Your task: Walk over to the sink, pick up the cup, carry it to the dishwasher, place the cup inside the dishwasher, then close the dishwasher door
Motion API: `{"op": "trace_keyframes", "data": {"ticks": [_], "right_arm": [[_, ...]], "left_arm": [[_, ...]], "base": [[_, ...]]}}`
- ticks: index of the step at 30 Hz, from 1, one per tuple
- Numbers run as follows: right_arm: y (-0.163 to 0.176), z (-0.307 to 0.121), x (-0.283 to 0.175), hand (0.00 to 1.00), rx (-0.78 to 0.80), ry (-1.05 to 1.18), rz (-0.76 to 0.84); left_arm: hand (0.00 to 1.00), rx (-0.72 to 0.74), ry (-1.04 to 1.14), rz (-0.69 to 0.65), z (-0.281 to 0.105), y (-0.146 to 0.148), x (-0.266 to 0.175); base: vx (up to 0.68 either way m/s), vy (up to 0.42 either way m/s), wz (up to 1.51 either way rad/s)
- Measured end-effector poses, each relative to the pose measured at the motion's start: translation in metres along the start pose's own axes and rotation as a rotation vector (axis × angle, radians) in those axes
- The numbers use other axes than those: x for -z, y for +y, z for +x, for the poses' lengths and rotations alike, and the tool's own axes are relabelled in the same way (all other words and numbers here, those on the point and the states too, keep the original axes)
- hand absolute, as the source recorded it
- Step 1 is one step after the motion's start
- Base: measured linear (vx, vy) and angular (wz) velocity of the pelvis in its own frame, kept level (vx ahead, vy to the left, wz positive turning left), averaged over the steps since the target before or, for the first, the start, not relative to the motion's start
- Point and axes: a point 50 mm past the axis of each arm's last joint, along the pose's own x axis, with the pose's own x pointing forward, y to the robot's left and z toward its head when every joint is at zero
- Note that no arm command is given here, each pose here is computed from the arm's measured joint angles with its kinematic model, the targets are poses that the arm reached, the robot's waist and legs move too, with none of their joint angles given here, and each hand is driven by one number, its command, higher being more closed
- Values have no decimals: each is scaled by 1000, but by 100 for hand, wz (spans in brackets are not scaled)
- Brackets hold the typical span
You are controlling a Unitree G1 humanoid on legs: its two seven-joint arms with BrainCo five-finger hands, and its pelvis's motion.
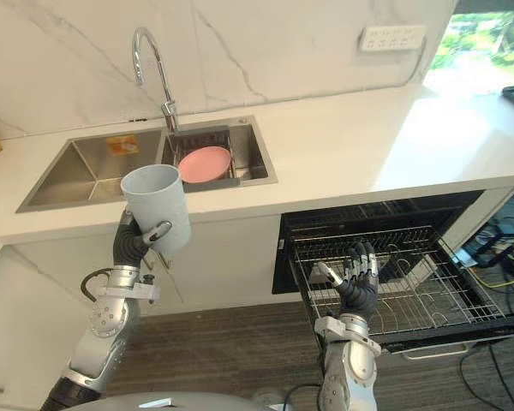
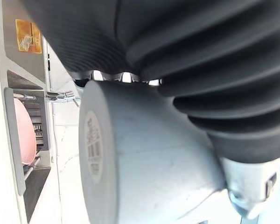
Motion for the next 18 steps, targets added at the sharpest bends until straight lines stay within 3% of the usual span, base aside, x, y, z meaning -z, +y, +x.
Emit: {"op": "trace_keyframes", "data": {"ticks": [9, 13, 18], "right_arm": [[6, 17, -12, 0, 63, -64, 40], [18, 21, -21, 0, -22, -87, 57], [19, 21, -30, 0, -51, -101, 48]], "left_arm": [[100, 75, -105, 2, 29, -14, -22], [100, 6, -139, 44, 31, -7, -30], [100, -49, -142, 55, 28, -9, -29]], "base": [[-6, 144, -75], [-112, 77, -164], [21, -44, -41]]}}
